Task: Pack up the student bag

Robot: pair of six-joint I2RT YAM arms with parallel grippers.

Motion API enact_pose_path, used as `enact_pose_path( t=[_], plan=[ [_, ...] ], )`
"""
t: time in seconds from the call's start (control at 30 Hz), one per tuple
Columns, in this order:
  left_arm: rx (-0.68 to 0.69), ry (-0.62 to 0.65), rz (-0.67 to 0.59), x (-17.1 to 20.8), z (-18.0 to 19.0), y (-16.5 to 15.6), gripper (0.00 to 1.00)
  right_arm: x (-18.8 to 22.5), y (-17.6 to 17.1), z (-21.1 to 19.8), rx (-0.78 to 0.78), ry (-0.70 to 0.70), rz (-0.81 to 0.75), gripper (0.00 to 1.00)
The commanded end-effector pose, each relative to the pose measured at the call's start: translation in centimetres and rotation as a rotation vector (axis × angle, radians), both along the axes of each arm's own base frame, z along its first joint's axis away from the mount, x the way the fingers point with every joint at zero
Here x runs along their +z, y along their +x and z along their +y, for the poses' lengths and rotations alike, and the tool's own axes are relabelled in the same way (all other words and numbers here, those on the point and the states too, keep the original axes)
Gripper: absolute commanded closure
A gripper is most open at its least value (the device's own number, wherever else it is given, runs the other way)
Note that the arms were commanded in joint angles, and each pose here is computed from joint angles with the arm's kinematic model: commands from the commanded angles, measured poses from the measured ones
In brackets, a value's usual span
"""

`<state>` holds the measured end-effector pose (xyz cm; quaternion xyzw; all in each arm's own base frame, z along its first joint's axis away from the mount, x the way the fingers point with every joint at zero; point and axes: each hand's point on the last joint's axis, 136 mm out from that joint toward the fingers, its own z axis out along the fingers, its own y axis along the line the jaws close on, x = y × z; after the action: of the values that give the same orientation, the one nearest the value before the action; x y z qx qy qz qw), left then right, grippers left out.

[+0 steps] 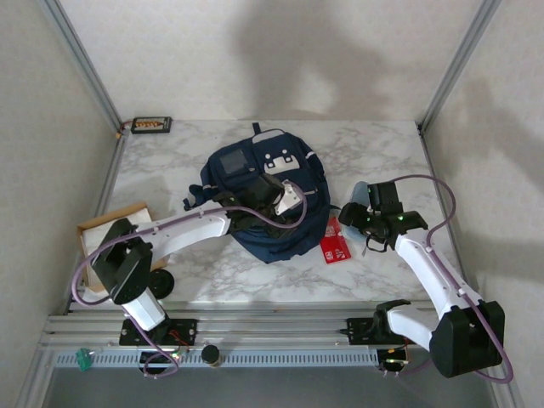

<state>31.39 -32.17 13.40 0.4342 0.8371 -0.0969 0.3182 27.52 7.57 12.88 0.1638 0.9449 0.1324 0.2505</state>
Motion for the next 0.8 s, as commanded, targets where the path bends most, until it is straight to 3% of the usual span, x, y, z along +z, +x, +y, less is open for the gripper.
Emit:
enact_pose_path(
  t=[0.0, 0.2, 0.57, 0.7, 0.77],
  plan=[
    [-0.051, 0.063, 0.020, -0.2, 0.0, 0.5, 0.19, 0.6, 0.1, 0.3, 0.025, 0.016, -0.008, 0.18],
    [-0.129, 0.048, 0.097, -0.9, -1.0, -0.9, 0.22, 0.5, 0.3, 0.3, 0.029, 0.018, -0.010, 0.17],
    [-0.189, 0.015, 0.162, -0.5, -2.1, -3.2, 0.43, 0.3, 0.8, 0.8, 0.041, 0.041, -0.008, 0.17],
    [-0.187, 0.064, 0.191, -1.7, -1.7, -3.1, 0.47, 0.1, 0.9, 1.0, 0.049, 0.053, -0.005, 0.17],
    [-0.185, 0.087, 0.184, -2.2, -1.6, -2.7, 0.54, 0.1, 0.9, 1.1, 0.052, 0.056, -0.005, 0.17]
  ],
)
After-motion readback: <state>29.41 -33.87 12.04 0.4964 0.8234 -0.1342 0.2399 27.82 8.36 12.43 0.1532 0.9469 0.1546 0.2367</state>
